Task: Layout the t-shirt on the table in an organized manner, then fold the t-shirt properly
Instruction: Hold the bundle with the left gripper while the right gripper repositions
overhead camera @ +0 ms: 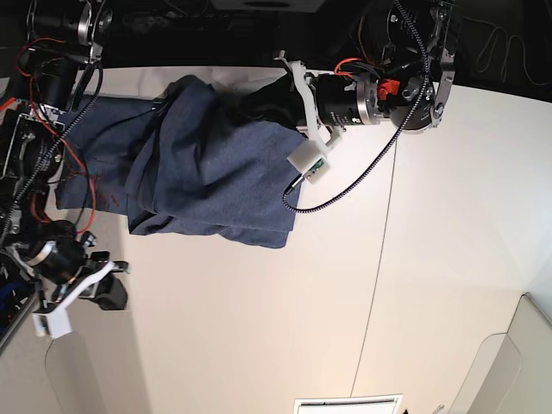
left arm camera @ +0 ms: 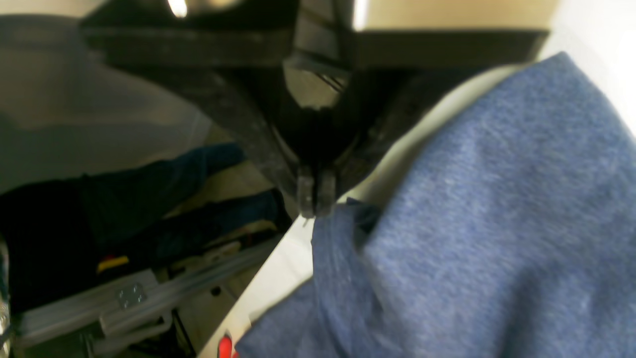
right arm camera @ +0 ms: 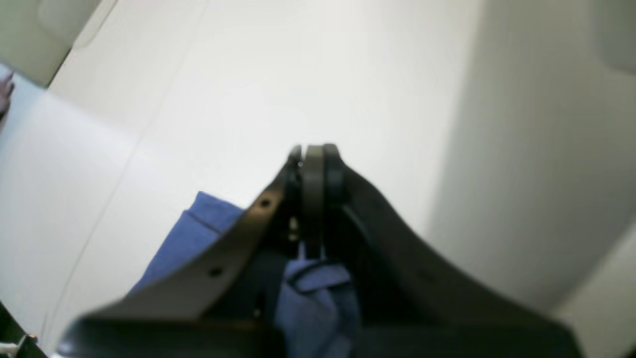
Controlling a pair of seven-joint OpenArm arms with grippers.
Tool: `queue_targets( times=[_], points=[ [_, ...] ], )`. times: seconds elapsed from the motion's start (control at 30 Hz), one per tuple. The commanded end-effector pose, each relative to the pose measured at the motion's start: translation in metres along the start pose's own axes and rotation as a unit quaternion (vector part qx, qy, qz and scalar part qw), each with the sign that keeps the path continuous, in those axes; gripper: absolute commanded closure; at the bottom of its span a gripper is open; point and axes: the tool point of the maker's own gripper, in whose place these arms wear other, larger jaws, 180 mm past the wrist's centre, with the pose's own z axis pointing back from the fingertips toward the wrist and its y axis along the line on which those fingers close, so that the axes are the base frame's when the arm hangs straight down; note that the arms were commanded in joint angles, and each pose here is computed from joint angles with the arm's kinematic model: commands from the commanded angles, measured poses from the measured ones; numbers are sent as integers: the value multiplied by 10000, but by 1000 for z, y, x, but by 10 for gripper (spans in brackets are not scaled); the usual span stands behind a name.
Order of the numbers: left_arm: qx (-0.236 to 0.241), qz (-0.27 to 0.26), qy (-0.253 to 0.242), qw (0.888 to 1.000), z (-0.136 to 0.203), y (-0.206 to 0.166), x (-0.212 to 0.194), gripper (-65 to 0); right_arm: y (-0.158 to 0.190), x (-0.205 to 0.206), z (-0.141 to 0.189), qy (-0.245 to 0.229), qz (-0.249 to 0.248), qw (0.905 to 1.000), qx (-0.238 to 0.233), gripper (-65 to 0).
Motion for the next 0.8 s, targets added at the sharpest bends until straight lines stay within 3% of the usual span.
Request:
queue_targets(
  times=[0.0, 0.07, 0.13, 0.3, 0.4, 0.57, 0.77],
  points=[
    [-114, -109, -226, 9996, 1, -6, 13, 0, -7, 23, 16, -368, 93, 9993, -50, -22],
    [-116, -110, -227, 9996, 1, -6, 13, 0, -33, 20, 40, -368, 106, 9987, -324, -163],
    [-111, -110, -221, 9996, 2, -6, 13, 0, -63, 4, 60, -182, 91, 9973, -710, -254],
    [-115, -110, -247, 9996, 1, -6, 14, 0, -118, -37, 100, 279, -184, 9912, -1285, -323],
    [-115, -111, -378, 9992, 2, -6, 18, 0, -136, -67, 103, 513, -830, 9889, -1117, -356],
    [-50, -194, -370, 9991, 2, -3, 22, 0, -152, -122, 91, 812, -2022, 9732, -731, -375],
    [77, -280, -283, 9992, 2, 2, 20, 0, -164, -165, 95, 1208, -2583, 9554, -770, -375]
  ],
)
